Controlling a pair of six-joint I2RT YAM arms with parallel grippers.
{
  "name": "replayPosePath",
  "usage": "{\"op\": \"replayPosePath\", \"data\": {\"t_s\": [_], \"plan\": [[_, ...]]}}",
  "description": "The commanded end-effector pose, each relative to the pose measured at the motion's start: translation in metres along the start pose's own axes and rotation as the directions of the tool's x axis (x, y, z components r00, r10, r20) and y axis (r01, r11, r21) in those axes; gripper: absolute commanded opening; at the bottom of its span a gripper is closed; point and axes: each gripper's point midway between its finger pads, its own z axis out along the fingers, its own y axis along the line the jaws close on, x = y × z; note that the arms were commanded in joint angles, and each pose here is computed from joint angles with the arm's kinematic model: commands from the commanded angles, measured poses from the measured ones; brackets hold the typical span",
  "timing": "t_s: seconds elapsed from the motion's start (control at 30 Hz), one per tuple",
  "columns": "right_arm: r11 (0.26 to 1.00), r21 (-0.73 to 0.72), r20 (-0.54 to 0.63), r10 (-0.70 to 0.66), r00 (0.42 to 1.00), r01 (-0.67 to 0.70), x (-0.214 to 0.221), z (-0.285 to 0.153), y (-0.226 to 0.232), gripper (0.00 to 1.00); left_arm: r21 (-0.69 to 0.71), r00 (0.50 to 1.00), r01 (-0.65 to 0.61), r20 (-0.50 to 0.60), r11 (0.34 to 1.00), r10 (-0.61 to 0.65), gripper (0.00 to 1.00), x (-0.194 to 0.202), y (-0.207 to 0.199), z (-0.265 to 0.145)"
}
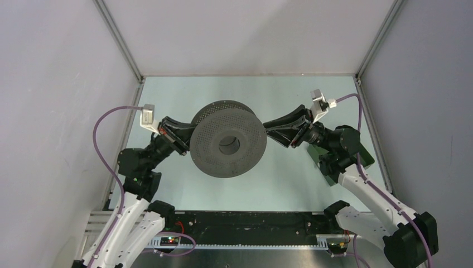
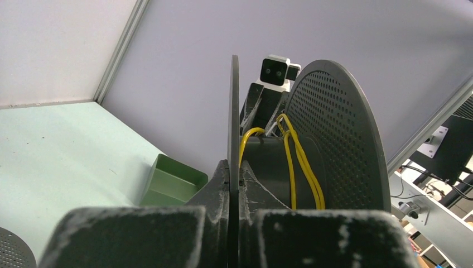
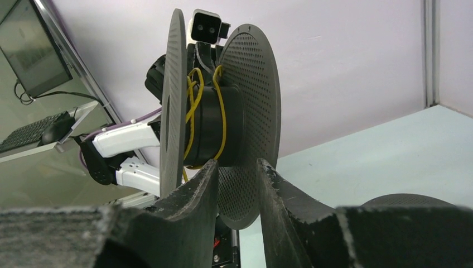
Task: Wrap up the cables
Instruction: Wrap the cable around the cable reel.
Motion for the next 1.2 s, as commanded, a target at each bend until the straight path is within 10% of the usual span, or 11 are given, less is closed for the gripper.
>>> {"op": "replayPosePath", "data": {"t_s": [0.0,1.17], "plan": [[0.999,-0.033,0.007,0.005,1.0,-0.004,-0.013,0.004,0.011,0.36,0.112,0.993,-0.063,0.104,0.992,0.052,0.0,-0.035,-0.044,0.002],[0.934,-0.269,0.029,0.252,0.967,-0.235,0.016,0.066,0.038,0.33,0.056,0.936,0.172,0.301,0.983,-0.181,0.0,-0.047,-0.008,-0.008]]}}
